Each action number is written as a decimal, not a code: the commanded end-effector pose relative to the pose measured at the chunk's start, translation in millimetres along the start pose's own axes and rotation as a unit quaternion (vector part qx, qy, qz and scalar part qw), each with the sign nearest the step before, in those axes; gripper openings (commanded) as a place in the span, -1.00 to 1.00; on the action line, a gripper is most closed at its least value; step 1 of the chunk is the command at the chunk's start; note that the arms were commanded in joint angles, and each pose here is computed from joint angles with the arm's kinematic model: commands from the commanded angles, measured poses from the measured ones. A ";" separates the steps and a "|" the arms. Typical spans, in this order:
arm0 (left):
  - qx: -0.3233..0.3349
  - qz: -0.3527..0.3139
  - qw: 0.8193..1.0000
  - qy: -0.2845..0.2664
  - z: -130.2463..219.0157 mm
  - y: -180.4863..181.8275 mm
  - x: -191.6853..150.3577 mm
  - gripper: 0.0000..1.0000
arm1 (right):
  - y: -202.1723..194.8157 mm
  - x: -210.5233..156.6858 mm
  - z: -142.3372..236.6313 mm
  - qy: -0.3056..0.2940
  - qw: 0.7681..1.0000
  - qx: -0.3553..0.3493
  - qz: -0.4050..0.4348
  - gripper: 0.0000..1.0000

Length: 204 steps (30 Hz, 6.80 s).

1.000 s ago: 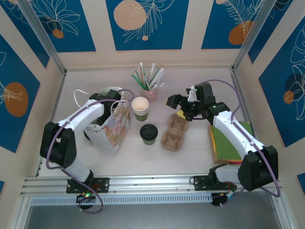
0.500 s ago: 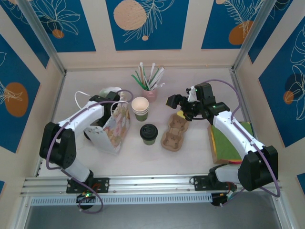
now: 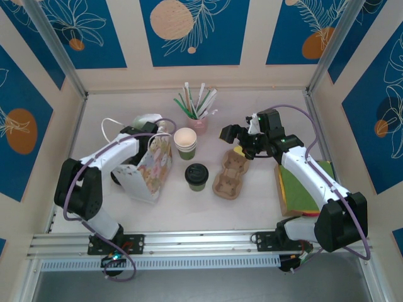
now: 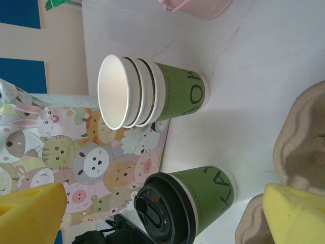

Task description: Pack the takeout coffee

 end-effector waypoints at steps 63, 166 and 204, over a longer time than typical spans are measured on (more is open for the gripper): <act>0.040 0.009 0.996 0.082 -37.0 0.3 -18.6 -0.48 | 0.3 -9.4 11.4 -0.002 1.000 0.007 0.003 0.98; -0.006 0.068 0.993 -0.098 107.0 5.3 -9.0 0.42 | 15.8 -15.7 9.5 0.007 1.000 0.002 0.025 0.98; -0.034 0.071 0.986 -0.150 139.2 0.9 1.2 0.63 | 17.9 -15.1 7.0 0.010 1.000 0.002 0.026 0.98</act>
Point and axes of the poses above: each hand's point on the last joint's axis, 136 mm out from that joint toward the fingers, its own z axis back along the fingers, its own y axis along the line the jaws close on, x = y × z, the point moved 3 cm from there along z, back along the fingers, and after that the axes turned 9 degrees about z, right-handed, at the moved point
